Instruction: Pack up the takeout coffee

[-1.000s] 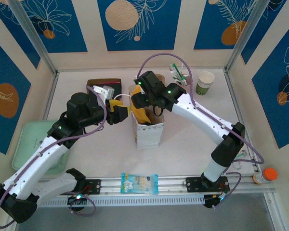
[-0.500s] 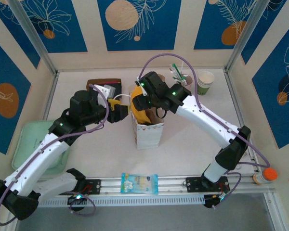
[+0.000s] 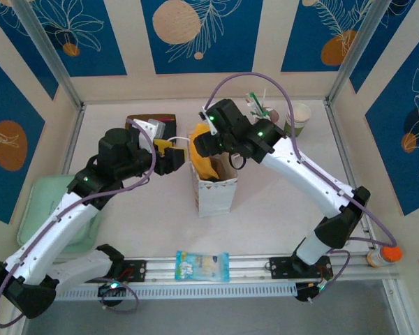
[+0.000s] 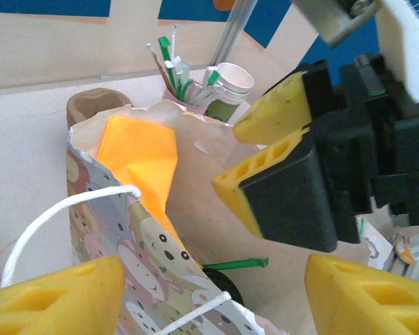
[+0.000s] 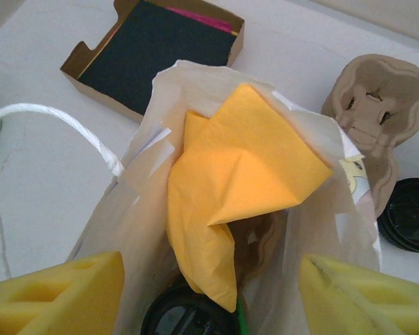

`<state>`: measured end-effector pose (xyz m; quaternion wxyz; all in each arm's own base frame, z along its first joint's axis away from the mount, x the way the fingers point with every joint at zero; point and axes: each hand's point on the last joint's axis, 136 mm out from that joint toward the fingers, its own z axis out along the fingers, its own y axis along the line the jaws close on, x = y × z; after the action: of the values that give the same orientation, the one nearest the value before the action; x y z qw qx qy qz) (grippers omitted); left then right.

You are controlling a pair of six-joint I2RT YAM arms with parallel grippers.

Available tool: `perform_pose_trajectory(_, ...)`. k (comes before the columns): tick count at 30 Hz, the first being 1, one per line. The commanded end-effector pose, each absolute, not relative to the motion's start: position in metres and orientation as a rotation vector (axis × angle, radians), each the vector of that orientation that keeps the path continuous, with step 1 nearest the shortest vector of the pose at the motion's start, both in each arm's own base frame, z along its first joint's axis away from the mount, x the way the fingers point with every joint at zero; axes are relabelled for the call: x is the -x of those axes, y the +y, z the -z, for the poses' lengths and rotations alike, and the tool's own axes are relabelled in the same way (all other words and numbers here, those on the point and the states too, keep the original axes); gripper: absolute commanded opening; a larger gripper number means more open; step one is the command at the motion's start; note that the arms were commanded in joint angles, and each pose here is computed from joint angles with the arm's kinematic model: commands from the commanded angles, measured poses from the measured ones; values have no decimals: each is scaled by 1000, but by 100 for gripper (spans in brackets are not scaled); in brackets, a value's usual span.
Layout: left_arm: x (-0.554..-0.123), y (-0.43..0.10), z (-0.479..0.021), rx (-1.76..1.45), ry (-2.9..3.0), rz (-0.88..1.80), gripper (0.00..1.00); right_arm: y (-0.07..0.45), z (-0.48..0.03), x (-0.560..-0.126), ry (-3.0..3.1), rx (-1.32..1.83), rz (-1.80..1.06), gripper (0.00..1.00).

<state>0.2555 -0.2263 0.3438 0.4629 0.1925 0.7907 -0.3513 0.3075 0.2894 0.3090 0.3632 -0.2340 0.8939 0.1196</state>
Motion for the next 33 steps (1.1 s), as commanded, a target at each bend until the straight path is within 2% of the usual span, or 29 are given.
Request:
perform_pose_trajectory(1, -256, -225, -359, -489, 1908, 833, 70, 281, -339, -302, 2246, 570, -351, 68)
perform_pose_trajectory(11, -263, -204, -366, -454, 1889, 674, 72, 269, -351, -303, 2211, 536, -360, 73)
perform_pose_trajectory(18, -271, -183, -368, -383, 1878, 540, 78, 251, -361, -306, 2177, 473, -361, 77)
perform_pose_trajectory(25, -278, -156, -372, -288, 1839, 398, 82, 211, -368, -314, 2143, 310, -345, 83)
perform_pose_trajectory(33, -285, -117, -370, -162, 1813, 180, 85, 162, -366, -316, 2106, 137, -380, 86)
